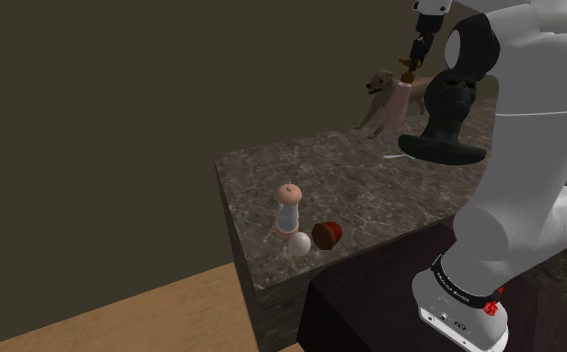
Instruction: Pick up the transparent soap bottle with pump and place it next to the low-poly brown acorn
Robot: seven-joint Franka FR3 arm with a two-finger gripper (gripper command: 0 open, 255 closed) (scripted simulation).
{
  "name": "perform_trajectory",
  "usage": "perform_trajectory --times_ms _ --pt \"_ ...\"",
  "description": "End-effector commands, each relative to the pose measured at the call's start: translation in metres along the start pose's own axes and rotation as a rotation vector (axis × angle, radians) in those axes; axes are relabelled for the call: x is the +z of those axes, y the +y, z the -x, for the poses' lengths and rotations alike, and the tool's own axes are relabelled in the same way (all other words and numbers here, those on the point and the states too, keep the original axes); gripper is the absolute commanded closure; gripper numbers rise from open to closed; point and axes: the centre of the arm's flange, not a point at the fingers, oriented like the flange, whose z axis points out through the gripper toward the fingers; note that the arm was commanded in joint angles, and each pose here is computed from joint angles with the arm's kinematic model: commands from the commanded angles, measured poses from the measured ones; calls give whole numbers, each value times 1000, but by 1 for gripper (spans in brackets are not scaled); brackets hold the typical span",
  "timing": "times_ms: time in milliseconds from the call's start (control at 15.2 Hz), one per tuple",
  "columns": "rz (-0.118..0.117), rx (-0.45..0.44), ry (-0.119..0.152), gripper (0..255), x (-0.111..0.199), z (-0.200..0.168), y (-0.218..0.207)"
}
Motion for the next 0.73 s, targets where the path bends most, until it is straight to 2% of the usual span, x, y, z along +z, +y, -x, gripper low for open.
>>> perform_trajectory --times_ms 0,660 --pt "0 0 0 255 -10 0 -1" --pt "0 0 0 255 -63 4 -2"
